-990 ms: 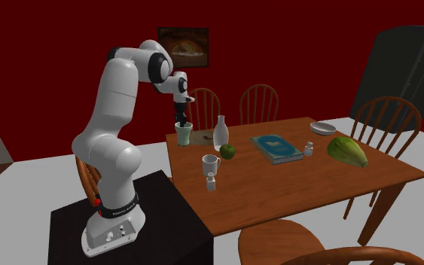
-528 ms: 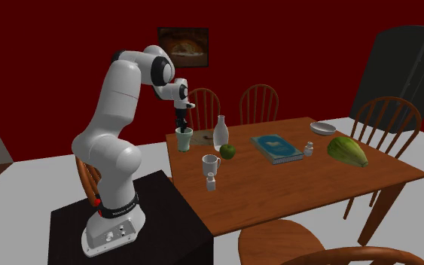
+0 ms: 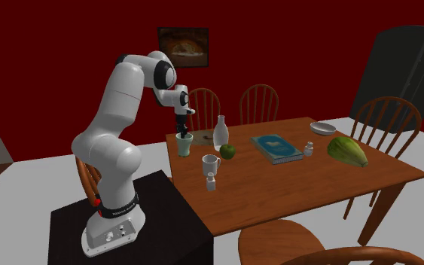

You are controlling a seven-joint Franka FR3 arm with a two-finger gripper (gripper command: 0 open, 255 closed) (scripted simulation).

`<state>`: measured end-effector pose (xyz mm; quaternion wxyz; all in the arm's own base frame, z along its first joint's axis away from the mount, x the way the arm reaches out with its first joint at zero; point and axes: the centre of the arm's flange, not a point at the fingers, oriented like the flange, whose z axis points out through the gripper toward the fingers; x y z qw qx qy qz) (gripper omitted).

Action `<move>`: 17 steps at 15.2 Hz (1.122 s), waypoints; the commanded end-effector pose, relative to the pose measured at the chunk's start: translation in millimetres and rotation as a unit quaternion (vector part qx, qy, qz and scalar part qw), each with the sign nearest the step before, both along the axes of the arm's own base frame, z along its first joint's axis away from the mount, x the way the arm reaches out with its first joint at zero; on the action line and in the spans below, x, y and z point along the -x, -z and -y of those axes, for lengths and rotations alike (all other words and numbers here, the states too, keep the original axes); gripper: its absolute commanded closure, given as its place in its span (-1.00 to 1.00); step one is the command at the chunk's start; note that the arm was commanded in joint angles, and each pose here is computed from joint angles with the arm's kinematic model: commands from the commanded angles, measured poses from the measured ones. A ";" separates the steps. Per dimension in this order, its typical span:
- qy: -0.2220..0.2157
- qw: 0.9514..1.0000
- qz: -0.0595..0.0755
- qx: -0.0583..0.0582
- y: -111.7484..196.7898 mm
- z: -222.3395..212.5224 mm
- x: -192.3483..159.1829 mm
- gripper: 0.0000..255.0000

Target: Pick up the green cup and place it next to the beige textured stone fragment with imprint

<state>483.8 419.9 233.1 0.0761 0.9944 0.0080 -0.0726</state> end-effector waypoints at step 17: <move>0.000 1.000 0.000 0.000 -45.7 -7.5 -7.5 -1.00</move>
